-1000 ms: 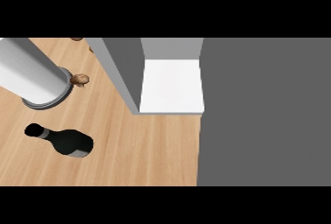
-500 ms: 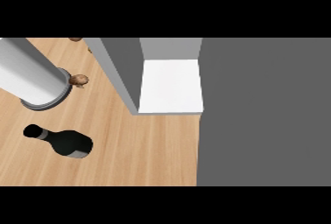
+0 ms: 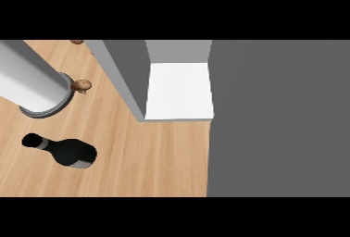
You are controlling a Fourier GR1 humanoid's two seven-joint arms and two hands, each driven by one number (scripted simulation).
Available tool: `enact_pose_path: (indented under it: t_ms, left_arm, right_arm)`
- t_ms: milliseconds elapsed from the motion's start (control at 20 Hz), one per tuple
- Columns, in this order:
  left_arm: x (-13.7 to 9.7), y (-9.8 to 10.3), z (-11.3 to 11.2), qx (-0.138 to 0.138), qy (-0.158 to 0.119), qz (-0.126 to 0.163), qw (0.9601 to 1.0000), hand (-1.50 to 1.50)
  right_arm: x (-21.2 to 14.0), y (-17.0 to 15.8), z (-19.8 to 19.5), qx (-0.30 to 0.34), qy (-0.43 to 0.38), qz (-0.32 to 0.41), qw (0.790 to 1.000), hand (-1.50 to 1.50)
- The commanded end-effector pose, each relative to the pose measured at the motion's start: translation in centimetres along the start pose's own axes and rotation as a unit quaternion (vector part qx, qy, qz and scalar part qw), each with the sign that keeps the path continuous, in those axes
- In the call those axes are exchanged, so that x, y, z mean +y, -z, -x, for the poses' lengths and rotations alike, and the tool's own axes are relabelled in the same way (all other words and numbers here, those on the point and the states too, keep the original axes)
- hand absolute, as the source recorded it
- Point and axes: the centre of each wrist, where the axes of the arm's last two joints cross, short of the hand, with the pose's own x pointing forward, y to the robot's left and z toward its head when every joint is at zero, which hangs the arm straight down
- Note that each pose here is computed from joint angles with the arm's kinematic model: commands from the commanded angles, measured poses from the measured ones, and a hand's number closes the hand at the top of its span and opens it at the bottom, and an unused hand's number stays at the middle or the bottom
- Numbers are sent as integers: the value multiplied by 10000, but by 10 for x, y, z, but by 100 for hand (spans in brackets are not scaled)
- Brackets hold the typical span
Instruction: Pick up the wine, place it into the cabinet and close the cabinet
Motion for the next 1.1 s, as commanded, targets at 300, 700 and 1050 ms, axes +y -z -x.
enact_pose_path:
  t_ms: [300, 700, 1050]
  left_arm:
    - [28, 11, 32, 295, 343, -467, 9979, -150]
    - [46, 31, 82, 497, 595, -307, 9965, -150]
    - [60, 43, 125, 707, 763, -676, 9923, -150]
  right_arm:
    - [19, -34, -44, -475, 375, -218, 9979, -150]
    - [2, -21, -32, -450, 403, -157, 9981, -150]
    - [2, -27, -33, -472, 283, -220, 9982, -150]
